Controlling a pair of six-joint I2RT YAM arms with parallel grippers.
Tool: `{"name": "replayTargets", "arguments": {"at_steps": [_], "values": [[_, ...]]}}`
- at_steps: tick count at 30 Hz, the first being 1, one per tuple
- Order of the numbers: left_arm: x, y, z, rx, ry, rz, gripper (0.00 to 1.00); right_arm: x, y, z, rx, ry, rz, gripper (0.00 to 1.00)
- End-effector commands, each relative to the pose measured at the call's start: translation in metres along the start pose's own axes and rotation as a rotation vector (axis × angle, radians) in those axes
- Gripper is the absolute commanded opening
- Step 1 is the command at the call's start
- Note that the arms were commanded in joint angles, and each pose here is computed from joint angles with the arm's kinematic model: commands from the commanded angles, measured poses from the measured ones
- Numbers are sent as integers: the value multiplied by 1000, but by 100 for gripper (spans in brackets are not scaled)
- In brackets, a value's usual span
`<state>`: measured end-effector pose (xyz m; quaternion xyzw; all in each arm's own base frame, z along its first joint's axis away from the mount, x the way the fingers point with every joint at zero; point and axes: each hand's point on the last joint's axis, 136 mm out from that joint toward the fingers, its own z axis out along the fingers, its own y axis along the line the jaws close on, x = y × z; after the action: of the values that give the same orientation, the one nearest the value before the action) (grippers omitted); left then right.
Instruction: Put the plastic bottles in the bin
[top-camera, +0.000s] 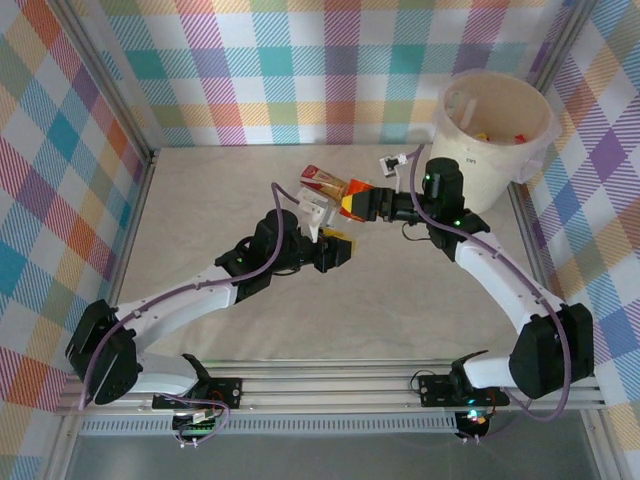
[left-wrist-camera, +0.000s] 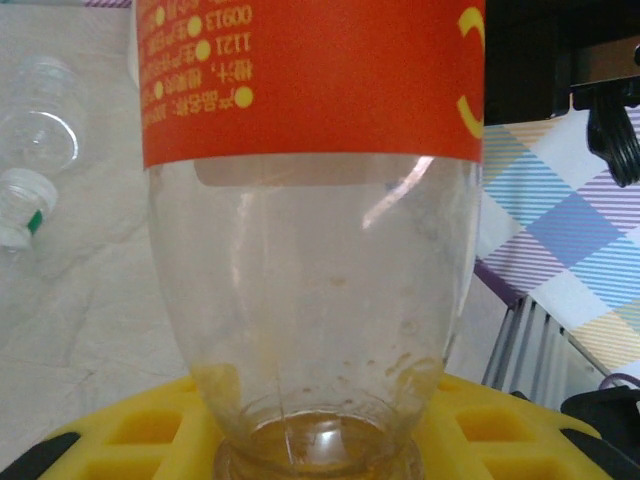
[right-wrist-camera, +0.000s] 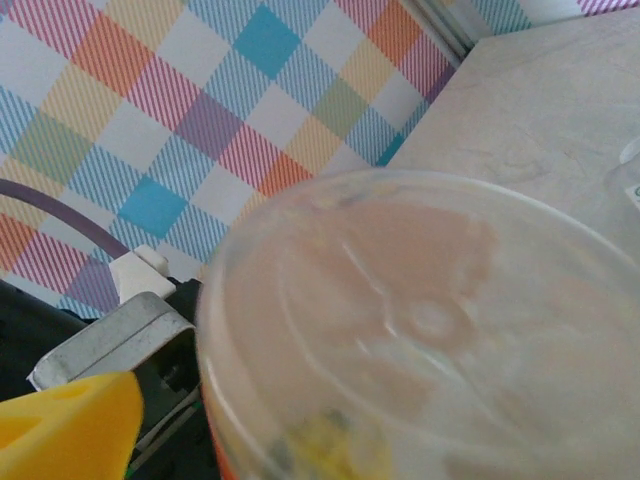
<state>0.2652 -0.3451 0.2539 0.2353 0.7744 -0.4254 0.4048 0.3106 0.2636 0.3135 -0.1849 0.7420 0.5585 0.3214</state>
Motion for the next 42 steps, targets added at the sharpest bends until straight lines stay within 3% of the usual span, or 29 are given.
{"name": "replayTargets", "arguments": {"at_steps": [1, 6, 13, 14, 18, 23, 27, 33, 42], "values": [[-26, -30, 1, 110, -67, 23, 28, -9, 19, 0, -58, -6, -87, 88], [-25, -23, 3, 79, -68, 17, 28, -12, 17, 0, -36, -6, -78, 65], [-23, -18, 4, 45, -49, 14, 33, -15, 16, -1, -10, -15, -112, 51], [-23, -16, 3, 29, -48, 9, 38, -17, 13, -1, 10, -25, -114, 49], [-22, 1, 3, -70, -37, -14, 75, -31, 0, -8, 132, -75, -145, 46], [-19, 20, -2, -174, -45, -43, 92, -62, -30, -30, 369, -158, -146, 46], [-16, 35, -13, -259, -70, -63, 100, -107, -55, -70, 574, -276, -159, 45], [-6, 59, -35, -387, -118, -100, 100, -187, -95, -156, 837, -533, -179, 43], [6, 81, -53, -491, -157, -147, 100, -277, -107, -236, 1024, -922, -259, 42]]}}
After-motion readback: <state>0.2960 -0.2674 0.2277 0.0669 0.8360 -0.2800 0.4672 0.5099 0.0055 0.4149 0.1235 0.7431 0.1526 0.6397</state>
